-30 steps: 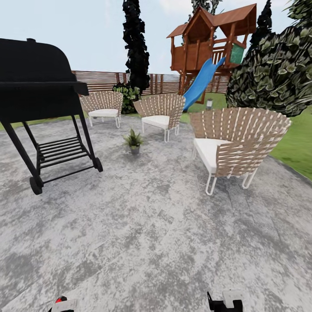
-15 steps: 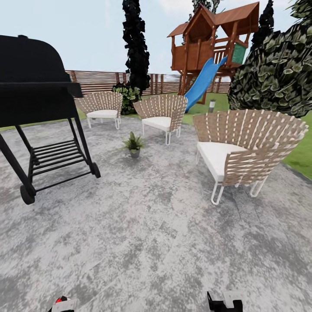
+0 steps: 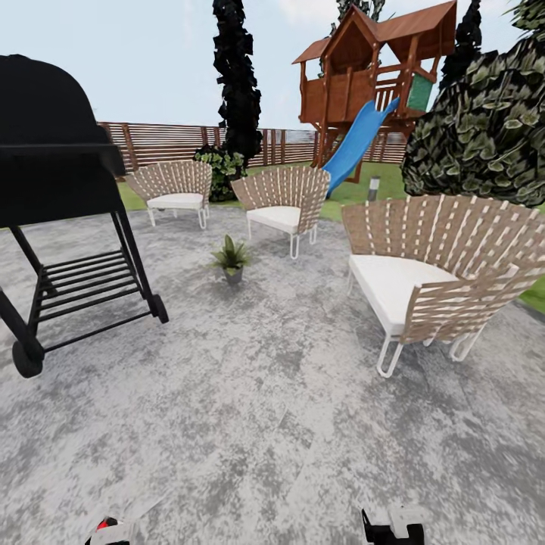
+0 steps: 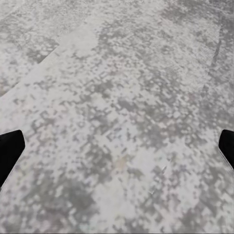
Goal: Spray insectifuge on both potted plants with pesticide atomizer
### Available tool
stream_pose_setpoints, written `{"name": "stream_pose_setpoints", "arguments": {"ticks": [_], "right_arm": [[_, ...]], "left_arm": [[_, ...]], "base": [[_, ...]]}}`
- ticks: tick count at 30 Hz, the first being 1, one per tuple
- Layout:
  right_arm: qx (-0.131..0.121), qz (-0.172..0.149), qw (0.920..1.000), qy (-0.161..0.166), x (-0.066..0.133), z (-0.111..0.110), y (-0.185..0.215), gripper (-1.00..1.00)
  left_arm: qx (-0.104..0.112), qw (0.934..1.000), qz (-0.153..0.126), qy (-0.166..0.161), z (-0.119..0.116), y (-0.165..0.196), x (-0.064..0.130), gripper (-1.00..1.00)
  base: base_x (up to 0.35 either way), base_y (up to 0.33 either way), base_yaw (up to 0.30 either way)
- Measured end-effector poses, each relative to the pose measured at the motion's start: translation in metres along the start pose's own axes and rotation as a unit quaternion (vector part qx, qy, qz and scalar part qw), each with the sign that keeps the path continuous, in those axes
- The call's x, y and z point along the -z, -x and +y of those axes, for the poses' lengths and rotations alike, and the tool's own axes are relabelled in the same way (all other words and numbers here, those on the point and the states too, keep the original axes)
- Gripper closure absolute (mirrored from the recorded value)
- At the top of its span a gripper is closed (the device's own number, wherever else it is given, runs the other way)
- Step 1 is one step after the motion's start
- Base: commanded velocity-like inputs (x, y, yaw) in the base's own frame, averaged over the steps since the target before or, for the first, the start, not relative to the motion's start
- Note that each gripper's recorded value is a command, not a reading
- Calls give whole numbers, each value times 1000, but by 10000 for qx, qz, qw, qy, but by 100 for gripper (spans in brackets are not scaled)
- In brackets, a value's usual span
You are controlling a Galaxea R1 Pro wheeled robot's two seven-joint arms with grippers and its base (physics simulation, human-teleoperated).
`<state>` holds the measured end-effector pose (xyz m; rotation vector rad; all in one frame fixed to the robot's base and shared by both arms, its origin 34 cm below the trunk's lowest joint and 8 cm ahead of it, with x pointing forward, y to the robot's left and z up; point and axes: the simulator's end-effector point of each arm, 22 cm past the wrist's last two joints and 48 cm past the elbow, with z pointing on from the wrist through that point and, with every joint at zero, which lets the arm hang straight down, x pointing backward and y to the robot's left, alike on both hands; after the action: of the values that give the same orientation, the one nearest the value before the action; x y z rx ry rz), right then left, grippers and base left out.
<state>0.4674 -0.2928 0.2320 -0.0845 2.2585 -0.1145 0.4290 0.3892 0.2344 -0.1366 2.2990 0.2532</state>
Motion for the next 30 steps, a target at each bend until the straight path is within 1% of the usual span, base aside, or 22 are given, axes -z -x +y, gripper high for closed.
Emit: {"name": "stream_pose_setpoints", "arguments": {"ticks": [21,24,30], "right_arm": [[-8,-3,10000,10,0,2,0,-100],[-11,-2,10000,15,0,3,0,-100],[-15,-6,10000,18,0,3,1,-100]], "left_arm": [[7,10000,2,-6,-1,0,0,100],[2,10000,2,-6,-1,0,0,100],[-6,10000,1,-11,-1,0,0,100]], "base": [[337,0,4],[337,0,169],[338,0,262]]}}
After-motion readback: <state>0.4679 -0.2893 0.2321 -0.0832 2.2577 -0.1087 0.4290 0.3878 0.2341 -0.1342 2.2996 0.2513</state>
